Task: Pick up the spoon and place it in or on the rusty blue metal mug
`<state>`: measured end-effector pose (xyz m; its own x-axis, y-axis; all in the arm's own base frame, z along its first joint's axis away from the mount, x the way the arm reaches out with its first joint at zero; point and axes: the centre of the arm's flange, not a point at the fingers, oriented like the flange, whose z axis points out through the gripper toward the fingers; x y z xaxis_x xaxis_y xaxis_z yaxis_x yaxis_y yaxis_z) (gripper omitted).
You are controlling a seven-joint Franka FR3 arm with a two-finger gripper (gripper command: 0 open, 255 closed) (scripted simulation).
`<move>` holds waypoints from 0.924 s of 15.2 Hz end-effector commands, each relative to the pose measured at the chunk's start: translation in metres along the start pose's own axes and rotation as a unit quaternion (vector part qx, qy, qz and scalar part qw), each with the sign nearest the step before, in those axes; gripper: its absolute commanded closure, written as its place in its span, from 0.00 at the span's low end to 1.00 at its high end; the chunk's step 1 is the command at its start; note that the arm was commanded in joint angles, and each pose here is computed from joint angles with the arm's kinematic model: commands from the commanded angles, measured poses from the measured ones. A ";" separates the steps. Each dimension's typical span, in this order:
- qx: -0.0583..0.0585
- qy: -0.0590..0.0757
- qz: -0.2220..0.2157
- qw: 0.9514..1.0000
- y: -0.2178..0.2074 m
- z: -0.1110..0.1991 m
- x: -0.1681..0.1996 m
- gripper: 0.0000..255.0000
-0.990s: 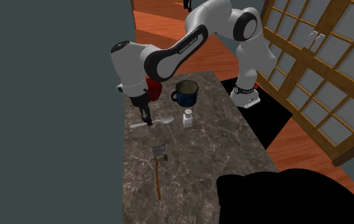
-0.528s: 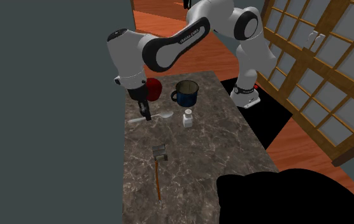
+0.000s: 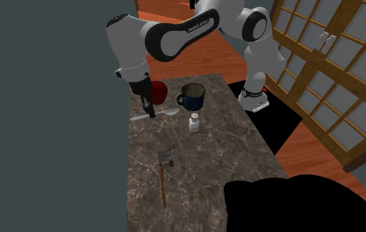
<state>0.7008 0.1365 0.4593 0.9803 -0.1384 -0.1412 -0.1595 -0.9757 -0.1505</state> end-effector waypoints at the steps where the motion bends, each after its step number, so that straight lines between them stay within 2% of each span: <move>1: 0.000 0.000 0.000 1.000 -0.002 -0.010 -0.001 1.00; 8: 0.000 0.000 0.000 1.000 -0.007 -0.045 -0.006 1.00; 14: 0.000 0.000 0.000 1.000 0.044 -0.047 -0.066 1.00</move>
<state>0.6431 0.1002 0.5088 0.9800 -0.1393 -0.1418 -0.1604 -0.9755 -0.1504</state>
